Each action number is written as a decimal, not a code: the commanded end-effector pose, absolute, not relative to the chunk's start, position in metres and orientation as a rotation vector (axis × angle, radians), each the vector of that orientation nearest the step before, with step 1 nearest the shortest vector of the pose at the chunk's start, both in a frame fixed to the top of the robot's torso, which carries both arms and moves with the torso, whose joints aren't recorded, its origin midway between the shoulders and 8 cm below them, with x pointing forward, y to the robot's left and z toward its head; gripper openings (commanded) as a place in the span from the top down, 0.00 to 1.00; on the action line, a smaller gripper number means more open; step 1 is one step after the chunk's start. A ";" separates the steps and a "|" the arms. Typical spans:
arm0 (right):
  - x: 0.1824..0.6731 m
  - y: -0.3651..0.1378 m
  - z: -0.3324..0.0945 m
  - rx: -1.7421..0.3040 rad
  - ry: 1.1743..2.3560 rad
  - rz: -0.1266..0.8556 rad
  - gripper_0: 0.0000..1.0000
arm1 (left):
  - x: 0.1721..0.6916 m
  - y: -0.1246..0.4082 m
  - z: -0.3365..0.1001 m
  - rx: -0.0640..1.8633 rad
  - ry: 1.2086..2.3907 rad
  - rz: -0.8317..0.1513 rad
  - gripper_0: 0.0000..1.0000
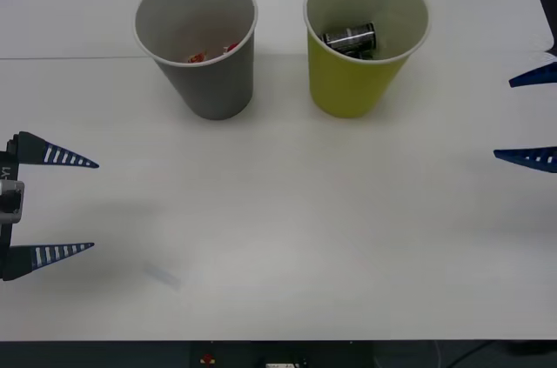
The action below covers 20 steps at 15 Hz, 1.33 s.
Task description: Put the can into the green bin and the plastic bottle into the gray bin
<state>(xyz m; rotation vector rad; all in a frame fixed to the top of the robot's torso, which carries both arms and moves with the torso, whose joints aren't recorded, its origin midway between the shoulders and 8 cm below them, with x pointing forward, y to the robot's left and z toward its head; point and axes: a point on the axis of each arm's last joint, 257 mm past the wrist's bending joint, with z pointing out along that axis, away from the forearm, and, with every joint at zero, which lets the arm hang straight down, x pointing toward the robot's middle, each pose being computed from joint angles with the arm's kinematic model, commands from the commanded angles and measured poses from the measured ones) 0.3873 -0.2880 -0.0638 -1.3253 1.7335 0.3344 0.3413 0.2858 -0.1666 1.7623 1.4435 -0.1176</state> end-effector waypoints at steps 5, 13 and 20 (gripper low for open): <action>0.360 -0.275 -0.080 -1.435 1.695 0.309 0.00 | 0.341 0.286 -0.167 1.762 1.444 -0.118 0.00; 0.350 -0.258 -0.080 -1.518 1.617 0.322 0.00 | 0.341 0.286 -0.167 1.762 1.444 -0.118 0.00; 0.345 -0.249 -0.085 -1.566 1.587 0.329 0.00 | 0.341 0.286 -0.167 1.762 1.444 -0.118 0.00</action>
